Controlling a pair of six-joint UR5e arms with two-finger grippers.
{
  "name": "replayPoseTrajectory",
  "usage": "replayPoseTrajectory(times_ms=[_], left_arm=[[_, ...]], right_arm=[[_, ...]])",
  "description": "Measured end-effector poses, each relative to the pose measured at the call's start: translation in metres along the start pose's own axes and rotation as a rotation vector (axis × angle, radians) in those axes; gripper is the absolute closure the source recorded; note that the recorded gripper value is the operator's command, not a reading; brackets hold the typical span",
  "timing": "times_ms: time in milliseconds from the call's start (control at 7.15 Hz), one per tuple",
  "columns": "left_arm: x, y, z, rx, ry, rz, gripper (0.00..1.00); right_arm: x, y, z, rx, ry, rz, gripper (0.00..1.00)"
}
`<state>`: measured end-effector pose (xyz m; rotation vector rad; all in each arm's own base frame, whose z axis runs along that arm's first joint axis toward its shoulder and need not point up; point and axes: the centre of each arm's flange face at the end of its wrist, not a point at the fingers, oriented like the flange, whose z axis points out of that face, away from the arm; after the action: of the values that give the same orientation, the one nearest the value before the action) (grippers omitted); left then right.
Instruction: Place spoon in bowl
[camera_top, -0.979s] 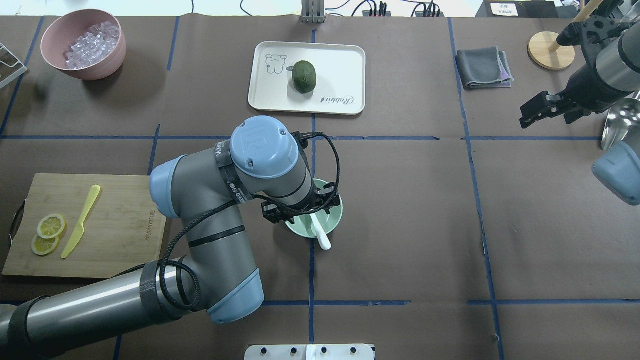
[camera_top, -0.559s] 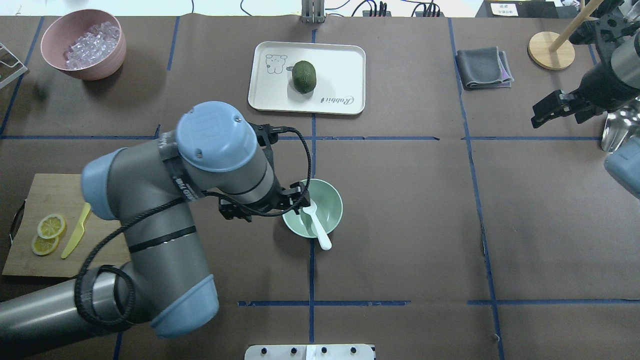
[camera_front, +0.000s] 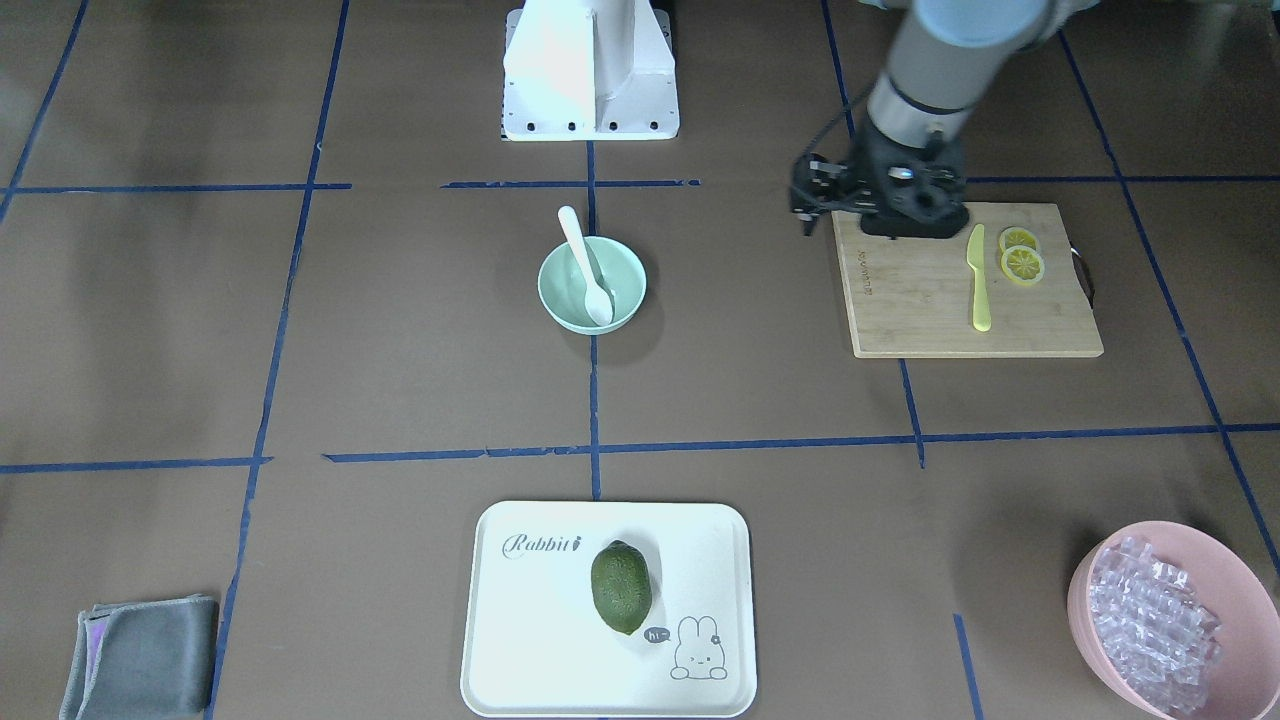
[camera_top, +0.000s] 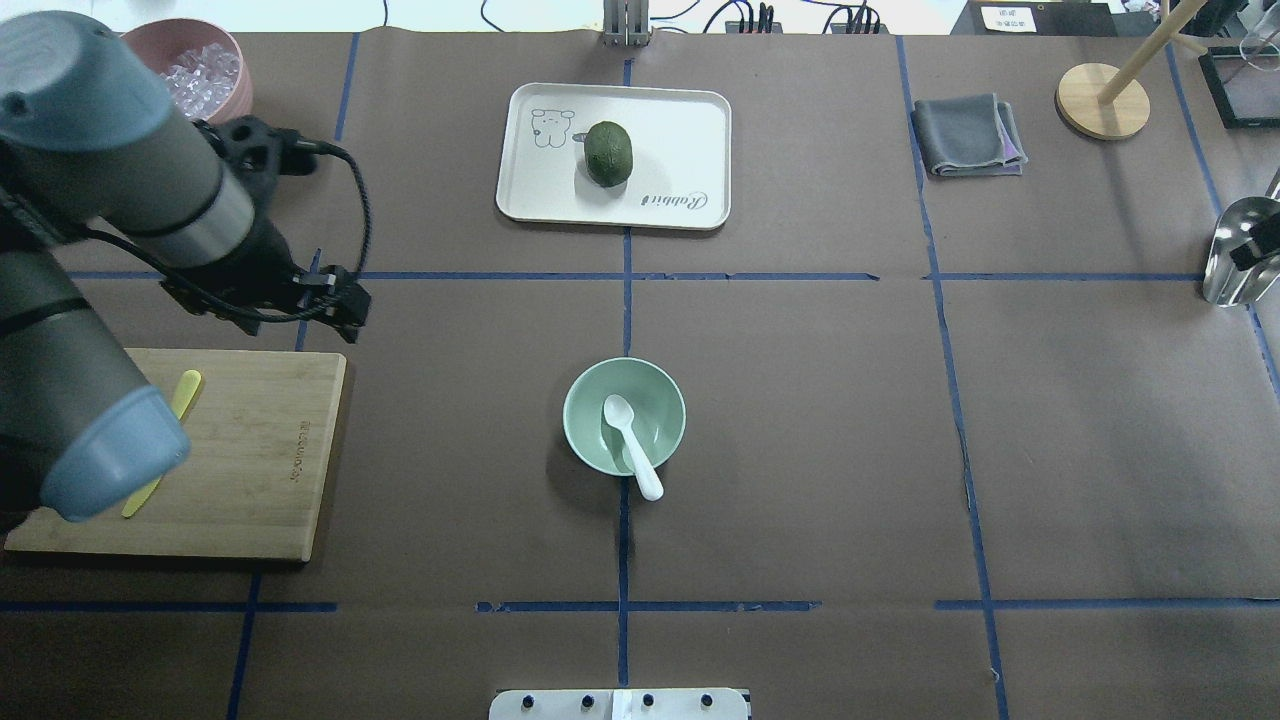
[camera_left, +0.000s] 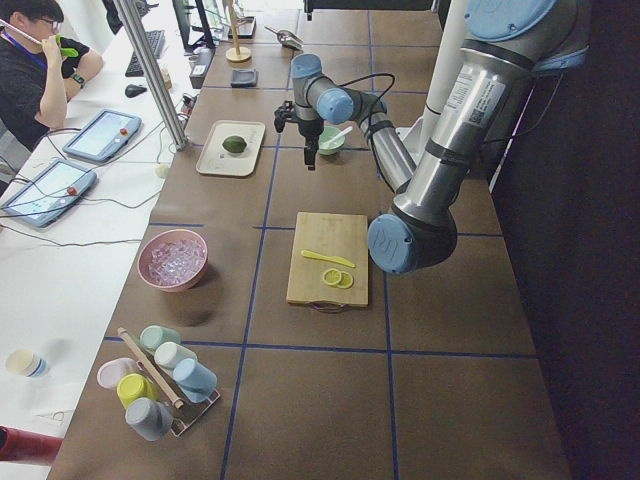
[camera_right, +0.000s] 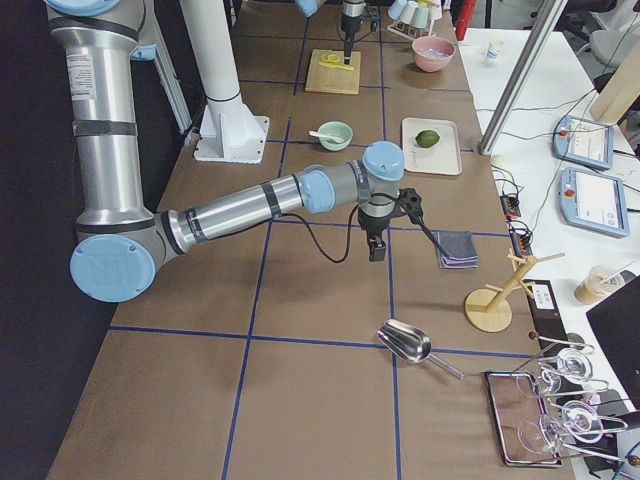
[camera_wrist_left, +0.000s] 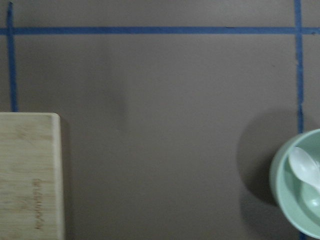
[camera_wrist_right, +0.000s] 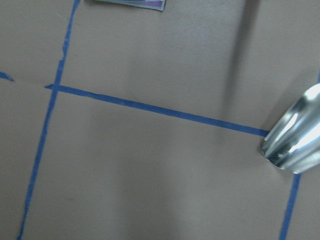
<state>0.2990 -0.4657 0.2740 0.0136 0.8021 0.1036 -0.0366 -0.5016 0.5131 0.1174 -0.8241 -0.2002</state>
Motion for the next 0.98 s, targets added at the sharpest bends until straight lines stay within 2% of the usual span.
replayPoseTrajectory(times_ms=[280,559,979], left_arm=[[-0.123,-0.018,-0.023,-0.009,-0.011,0.066,0.00],[-0.229,-0.023,-0.031,-0.021,-0.022,0.098,0.00],[-0.390,-0.033,-0.031,-0.047,-0.003,0.106,0.00]], right_arm=[[0.073,0.037,0.003,-0.016,-0.010,-0.012,0.00],[0.117,0.067,0.006,-0.024,-0.010,0.028,0.00],[0.128,0.070,-0.002,-0.005,0.001,0.042,0.00]])
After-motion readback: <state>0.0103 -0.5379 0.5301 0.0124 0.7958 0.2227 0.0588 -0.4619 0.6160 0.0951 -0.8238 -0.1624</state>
